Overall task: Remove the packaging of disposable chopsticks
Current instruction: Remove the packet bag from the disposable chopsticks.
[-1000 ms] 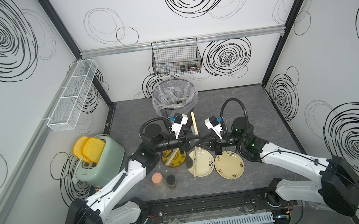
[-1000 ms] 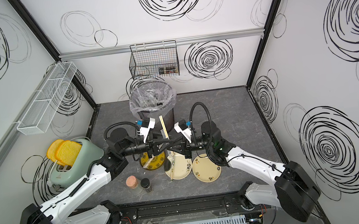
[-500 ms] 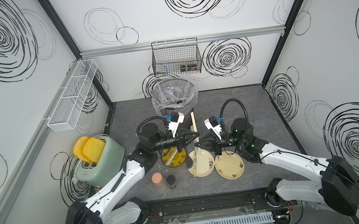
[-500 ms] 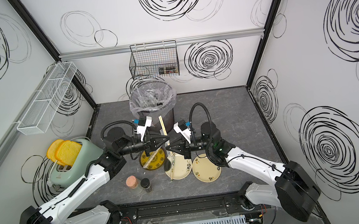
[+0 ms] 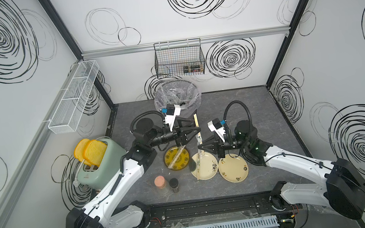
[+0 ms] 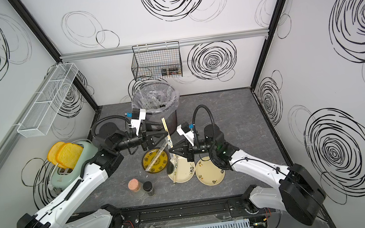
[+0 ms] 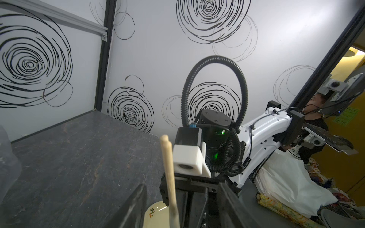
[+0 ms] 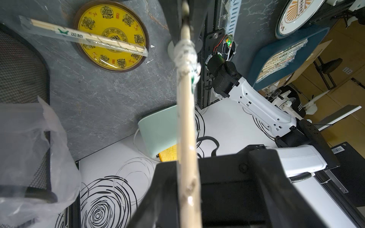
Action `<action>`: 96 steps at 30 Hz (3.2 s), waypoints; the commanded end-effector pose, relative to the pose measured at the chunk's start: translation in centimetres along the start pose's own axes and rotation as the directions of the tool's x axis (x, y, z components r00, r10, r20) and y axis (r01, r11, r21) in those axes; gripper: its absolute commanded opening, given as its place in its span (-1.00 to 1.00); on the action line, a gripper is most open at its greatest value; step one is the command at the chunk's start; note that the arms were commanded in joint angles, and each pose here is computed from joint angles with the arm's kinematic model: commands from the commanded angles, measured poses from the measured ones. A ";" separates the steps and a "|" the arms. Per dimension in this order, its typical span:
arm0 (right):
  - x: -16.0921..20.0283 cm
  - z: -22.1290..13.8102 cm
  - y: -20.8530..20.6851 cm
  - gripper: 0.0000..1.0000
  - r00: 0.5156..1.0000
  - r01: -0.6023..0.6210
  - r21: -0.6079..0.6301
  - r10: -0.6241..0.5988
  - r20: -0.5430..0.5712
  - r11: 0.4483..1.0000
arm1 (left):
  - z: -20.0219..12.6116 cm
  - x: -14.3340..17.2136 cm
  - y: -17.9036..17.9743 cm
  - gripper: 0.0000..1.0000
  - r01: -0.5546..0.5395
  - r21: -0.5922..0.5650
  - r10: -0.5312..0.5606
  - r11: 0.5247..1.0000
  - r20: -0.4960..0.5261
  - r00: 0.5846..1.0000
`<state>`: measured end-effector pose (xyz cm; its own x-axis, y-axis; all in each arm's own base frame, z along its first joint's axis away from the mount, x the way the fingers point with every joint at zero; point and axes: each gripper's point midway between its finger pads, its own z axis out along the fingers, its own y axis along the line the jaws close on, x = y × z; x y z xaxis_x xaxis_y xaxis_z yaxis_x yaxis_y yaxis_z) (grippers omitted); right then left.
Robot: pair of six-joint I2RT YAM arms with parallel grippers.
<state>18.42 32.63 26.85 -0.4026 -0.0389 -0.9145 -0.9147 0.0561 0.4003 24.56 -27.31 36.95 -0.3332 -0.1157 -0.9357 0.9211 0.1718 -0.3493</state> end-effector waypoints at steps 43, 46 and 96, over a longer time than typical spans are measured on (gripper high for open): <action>-4.2 0.4 0.8 -1.00 0.993 0.077 0.002 -0.077 0.085 0.997 | 0.8 9.5 -0.7 -0.75 0.182 0.028 -0.179 0.983 -0.086 0.980; -4.4 0.4 0.8 -1.00 0.993 0.079 0.002 -0.079 0.089 0.997 | 1.1 10.0 -1.1 -0.71 0.187 0.040 -0.183 0.982 -0.094 0.979; -4.2 1.1 0.8 -1.00 0.994 0.081 -0.003 -0.080 0.070 0.997 | 0.1 7.0 -0.3 -0.75 0.135 0.006 -0.135 0.991 -0.054 0.989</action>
<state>19.28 33.53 27.26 -0.4134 -0.0426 -0.9096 -0.9087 0.0830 0.4091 23.26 -27.78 31.02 -0.4470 -0.0902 -0.8900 0.8703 0.1860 -0.4560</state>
